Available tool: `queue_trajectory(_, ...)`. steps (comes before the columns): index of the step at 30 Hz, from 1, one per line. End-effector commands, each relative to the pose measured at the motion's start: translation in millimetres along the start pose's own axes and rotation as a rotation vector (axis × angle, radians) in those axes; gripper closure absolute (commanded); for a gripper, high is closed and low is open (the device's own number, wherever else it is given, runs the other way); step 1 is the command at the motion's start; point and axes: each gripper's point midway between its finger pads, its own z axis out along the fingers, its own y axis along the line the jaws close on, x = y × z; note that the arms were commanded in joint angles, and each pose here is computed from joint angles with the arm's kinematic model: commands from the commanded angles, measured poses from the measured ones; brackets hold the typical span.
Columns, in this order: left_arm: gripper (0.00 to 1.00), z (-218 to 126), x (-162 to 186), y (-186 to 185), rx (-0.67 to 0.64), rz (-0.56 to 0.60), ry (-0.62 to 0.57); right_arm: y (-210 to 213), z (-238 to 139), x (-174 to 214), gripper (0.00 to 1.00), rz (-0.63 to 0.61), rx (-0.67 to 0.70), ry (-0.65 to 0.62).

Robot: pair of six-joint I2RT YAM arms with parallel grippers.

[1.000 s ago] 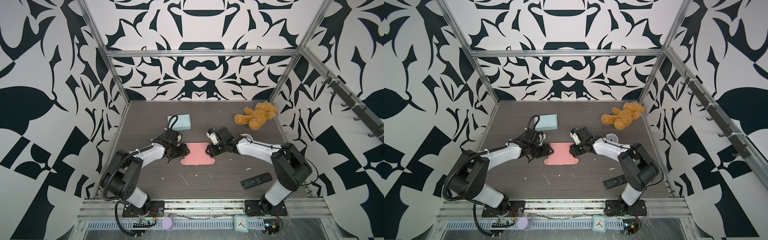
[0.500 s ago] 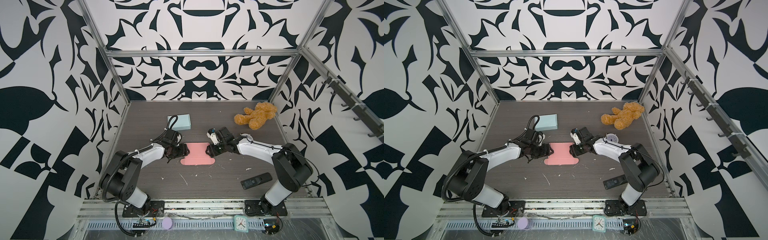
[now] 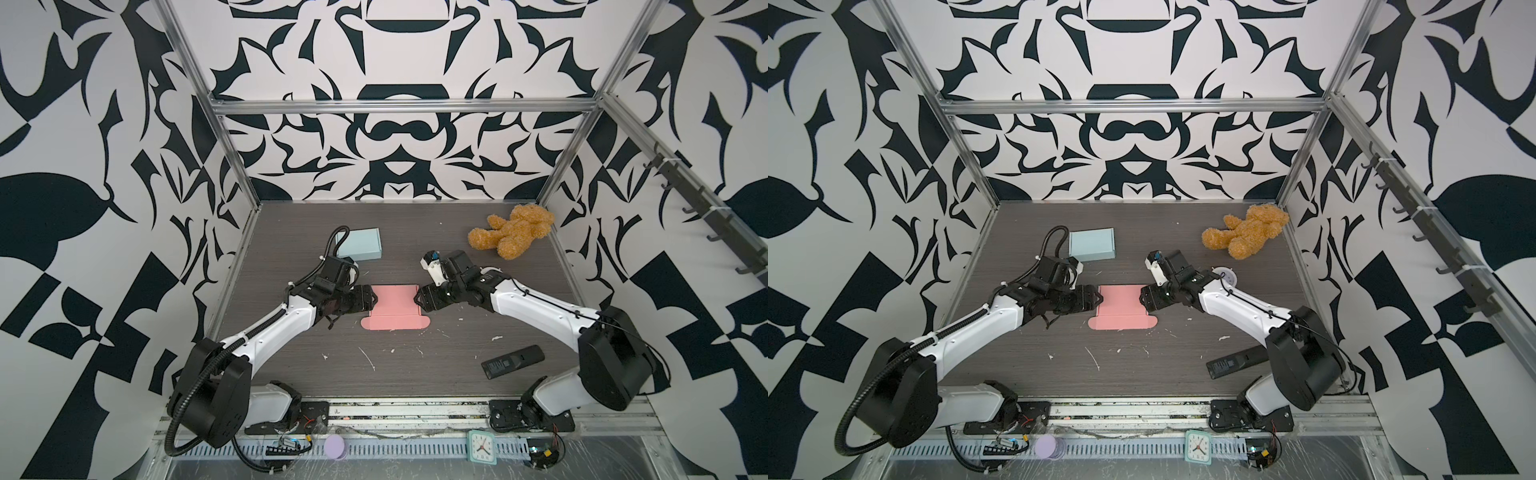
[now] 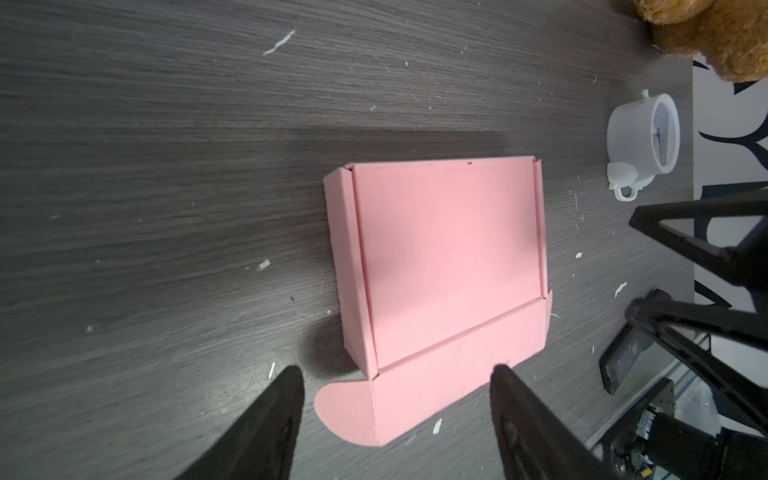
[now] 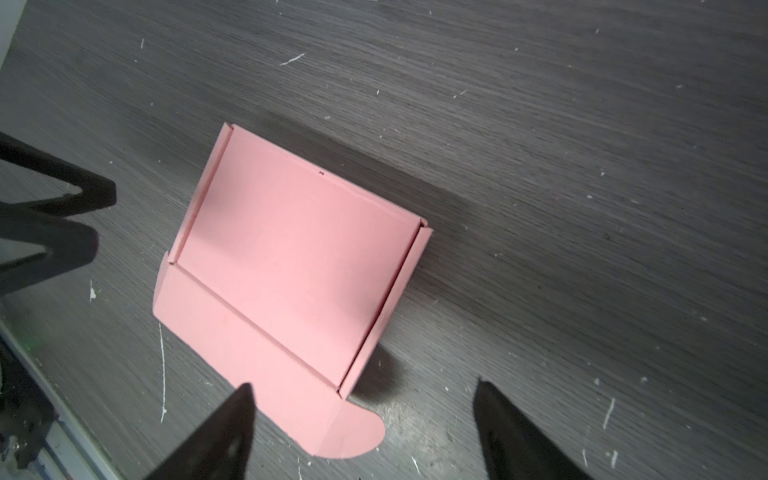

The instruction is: Fold the paper box

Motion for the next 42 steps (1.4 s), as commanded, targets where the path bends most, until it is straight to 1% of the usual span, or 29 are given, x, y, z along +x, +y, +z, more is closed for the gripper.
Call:
queue_trajectory(1,0.26,-7,18,-3,-0.016,0.008,0.027,5,-14,18,0.09,0.027,0.006,0.027)
queue_trajectory(6,0.26,-8,30,-8,-0.019,0.013,0.045,15,-18,36,0.08,0.051,-0.010,0.047)
queue_trajectory(12,0.27,1,43,-6,-0.021,-0.002,0.068,23,-4,50,0.07,0.064,-0.028,0.078)
queue_trajectory(16,0.27,9,48,-2,-0.025,-0.012,0.080,30,4,50,0.07,0.054,-0.040,0.086)
queue_trajectory(23,0.27,13,46,-5,-0.014,-0.008,0.084,35,18,53,0.08,0.053,-0.052,0.104)
queue_trajectory(24,0.27,13,46,-5,-0.015,-0.006,0.082,36,20,53,0.08,0.052,-0.054,0.107)
queue_trajectory(25,0.27,19,50,1,-0.035,-0.011,0.106,37,22,54,0.09,0.053,-0.057,0.110)
queue_trajectory(30,0.27,24,52,3,-0.040,-0.013,0.112,39,27,56,0.10,0.053,-0.066,0.118)
queue_trajectory(42,0.28,31,57,4,-0.022,-0.021,0.122,49,35,59,0.15,0.048,-0.087,0.132)
